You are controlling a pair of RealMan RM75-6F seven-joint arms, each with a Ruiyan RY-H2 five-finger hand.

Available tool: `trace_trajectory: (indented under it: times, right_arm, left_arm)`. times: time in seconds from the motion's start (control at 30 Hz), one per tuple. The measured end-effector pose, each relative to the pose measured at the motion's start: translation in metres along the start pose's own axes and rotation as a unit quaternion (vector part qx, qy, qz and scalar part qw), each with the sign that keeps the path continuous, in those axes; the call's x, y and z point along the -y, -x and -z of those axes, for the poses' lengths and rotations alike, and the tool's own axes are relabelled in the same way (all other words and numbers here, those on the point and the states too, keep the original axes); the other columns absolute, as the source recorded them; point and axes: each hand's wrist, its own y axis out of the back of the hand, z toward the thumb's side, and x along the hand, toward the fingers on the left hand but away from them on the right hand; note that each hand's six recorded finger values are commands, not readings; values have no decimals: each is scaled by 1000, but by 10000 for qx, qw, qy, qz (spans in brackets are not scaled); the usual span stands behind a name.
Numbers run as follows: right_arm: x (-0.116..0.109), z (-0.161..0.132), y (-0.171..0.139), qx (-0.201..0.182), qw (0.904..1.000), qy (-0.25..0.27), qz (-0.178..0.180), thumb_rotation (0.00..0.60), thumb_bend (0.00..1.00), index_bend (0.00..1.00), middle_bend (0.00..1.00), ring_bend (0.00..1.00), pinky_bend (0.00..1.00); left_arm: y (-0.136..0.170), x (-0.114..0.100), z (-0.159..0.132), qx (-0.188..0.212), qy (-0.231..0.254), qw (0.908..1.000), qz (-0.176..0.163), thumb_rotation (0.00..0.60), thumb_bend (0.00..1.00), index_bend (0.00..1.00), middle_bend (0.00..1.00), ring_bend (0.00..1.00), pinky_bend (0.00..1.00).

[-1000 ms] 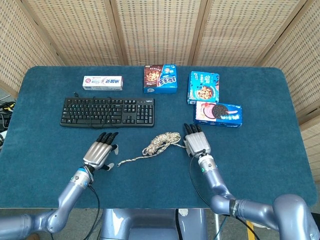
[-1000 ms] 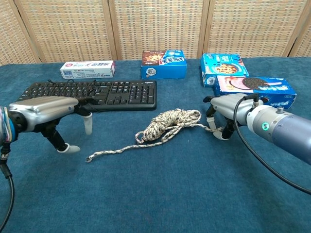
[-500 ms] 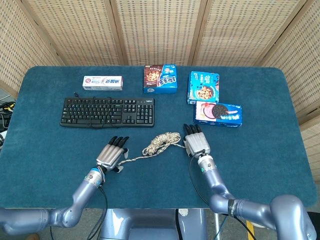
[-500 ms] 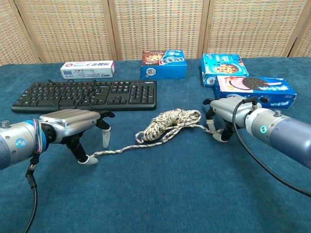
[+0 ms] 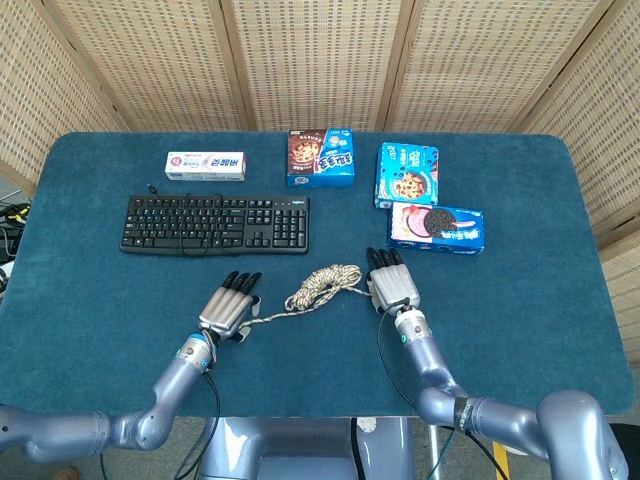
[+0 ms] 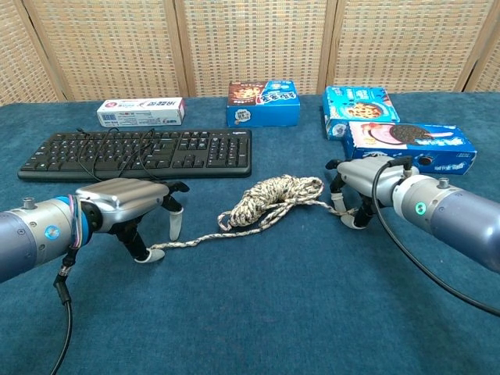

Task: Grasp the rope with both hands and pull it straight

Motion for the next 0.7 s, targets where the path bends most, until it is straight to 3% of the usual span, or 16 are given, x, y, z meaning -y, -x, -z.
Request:
trace_trajectory:
  times: [0.7]
  right_arm:
    - [2,6,1,55,10000,26,-30,600,465,646,0,0,0]
  left_arm:
    - [0,-2,-3,4,-68,10000,-43,600,350,535,0,0,0]
